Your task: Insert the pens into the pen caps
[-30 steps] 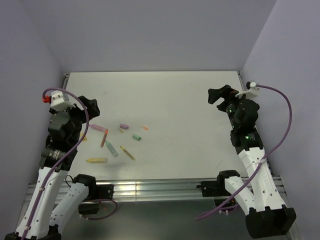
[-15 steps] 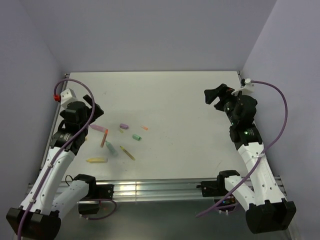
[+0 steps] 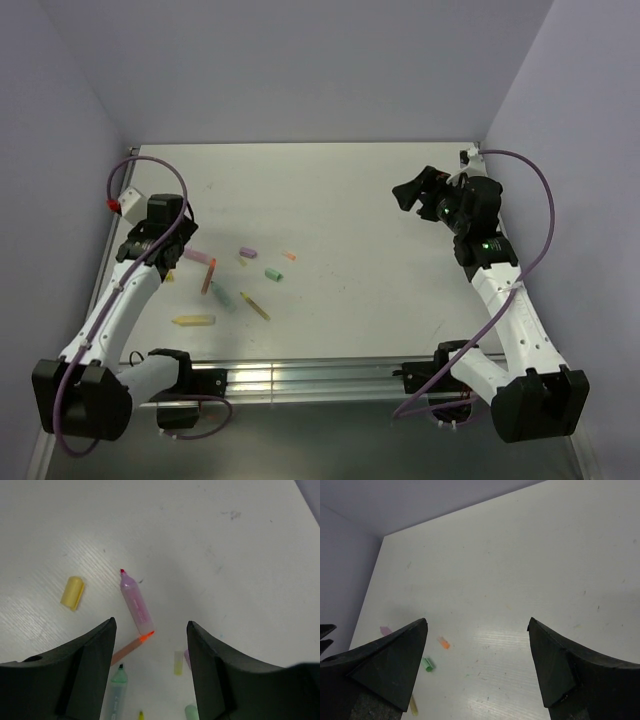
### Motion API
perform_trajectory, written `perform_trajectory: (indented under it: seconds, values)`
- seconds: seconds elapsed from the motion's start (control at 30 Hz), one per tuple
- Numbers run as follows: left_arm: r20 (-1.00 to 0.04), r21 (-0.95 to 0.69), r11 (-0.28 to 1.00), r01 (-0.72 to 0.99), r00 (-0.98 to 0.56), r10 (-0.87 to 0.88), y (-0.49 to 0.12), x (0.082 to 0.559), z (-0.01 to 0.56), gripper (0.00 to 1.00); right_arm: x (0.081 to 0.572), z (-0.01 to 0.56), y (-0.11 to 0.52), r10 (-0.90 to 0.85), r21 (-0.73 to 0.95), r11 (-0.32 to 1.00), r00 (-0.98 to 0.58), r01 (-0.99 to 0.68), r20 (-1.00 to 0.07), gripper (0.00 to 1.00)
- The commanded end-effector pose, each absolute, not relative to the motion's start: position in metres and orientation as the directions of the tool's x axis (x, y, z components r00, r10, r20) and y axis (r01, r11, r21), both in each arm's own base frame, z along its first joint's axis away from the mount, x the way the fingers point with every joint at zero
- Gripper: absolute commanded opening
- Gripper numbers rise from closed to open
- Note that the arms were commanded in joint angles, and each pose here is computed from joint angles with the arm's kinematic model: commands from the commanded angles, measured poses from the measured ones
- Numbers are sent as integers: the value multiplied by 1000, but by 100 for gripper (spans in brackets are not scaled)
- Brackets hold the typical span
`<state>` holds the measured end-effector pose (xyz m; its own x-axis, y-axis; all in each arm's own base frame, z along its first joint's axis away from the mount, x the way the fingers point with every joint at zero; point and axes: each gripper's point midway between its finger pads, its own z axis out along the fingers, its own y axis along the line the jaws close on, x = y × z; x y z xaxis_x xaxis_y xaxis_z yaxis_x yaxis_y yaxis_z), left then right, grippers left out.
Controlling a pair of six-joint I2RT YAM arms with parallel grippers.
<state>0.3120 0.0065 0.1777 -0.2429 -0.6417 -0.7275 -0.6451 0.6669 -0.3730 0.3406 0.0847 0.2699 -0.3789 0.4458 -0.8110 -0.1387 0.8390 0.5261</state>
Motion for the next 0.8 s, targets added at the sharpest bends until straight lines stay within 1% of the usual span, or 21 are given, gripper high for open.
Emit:
perform_trajectory:
  seconds: [0.0, 0.1, 0.37, 0.47, 0.63, 0.77]
  values:
    - [-689, -411, 569, -712, -167, -705, 26, 329, 175, 63, 342, 295, 91, 424, 512, 832, -349, -215, -836, 89]
    - [-648, -388, 531, -753, -187, -738, 35, 337, 152, 62, 342, 295, 93, 425, 513, 829, -347, -223, -836, 89]
    - [-580, -311, 507, -804, -262, -771, 30, 361, 97, 64, 339, 296, 94, 422, 513, 826, -349, -232, -837, 89]
    - [-566, -294, 493, -819, -267, -780, 29, 367, 84, 63, 338, 297, 93, 421, 511, 828, -345, -231, -839, 89]
    - [-543, -271, 479, -835, -278, -792, 27, 372, 70, 58, 337, 296, 93, 420, 510, 829, -345, -232, -840, 89]
    - [-533, -250, 461, -851, -277, -800, 28, 372, 60, 58, 337, 296, 93, 419, 511, 828, -350, -232, -838, 89]
